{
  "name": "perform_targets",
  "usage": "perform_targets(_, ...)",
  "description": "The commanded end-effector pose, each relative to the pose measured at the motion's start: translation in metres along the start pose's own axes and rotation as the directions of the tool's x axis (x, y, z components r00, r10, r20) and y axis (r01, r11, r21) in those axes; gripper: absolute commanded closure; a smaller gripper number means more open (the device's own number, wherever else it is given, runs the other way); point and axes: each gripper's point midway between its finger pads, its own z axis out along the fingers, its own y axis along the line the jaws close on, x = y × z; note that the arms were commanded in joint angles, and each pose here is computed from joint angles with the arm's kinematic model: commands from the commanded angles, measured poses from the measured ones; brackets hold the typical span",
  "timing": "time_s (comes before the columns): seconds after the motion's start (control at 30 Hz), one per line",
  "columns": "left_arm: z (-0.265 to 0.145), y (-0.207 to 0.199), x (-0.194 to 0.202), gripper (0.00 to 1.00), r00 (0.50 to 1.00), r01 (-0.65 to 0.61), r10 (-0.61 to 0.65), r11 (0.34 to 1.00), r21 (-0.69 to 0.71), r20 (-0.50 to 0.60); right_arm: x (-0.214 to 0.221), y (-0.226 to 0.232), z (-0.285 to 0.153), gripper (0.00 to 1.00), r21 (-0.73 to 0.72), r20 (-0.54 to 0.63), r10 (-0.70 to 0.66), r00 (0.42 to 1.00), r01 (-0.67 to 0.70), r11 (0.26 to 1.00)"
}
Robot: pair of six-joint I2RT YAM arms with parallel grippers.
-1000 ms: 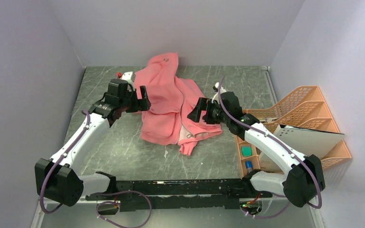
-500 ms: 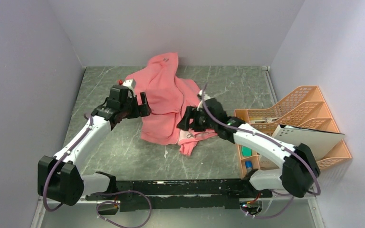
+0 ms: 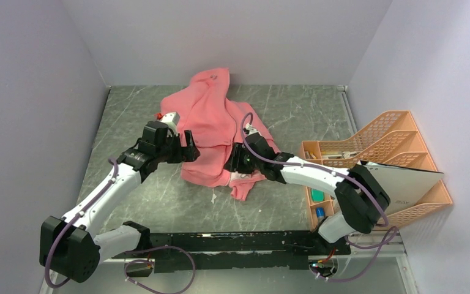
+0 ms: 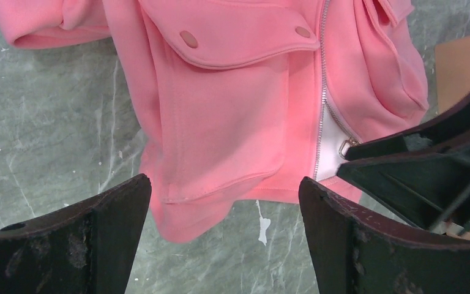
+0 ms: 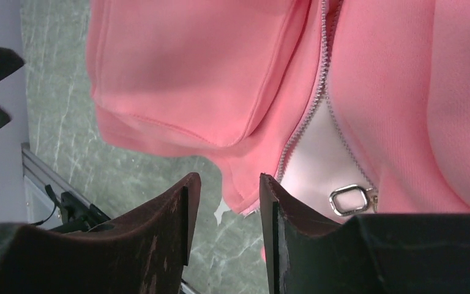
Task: Zip up the jacket
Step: Pick up the jacket from the center of the board.
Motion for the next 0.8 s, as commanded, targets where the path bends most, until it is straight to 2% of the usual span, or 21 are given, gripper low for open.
perform_targets(0.0,-0.003,-0.014,-0.009,0.05,0.999,-0.013,0.01,0.998,0.063,0.036,-0.006,0.0,0.015,0.56,-0.001,0.039,0.041,0.998,-0.041,0.999)
perform_targets(0.37,-0.004,-0.012,-0.001,0.06,1.0,-0.021,0.02,0.998,0.063,0.024,0.001,-0.018,0.028,0.62,0.072,0.028,0.067,0.997,-0.069,0.995)
perform_targets(0.77,-0.001,-0.014,0.004,0.07,1.0,-0.024,0.023,0.997,0.077,0.009,0.0,-0.029,0.038,0.63,0.119,0.04,0.056,0.998,-0.06,0.991)
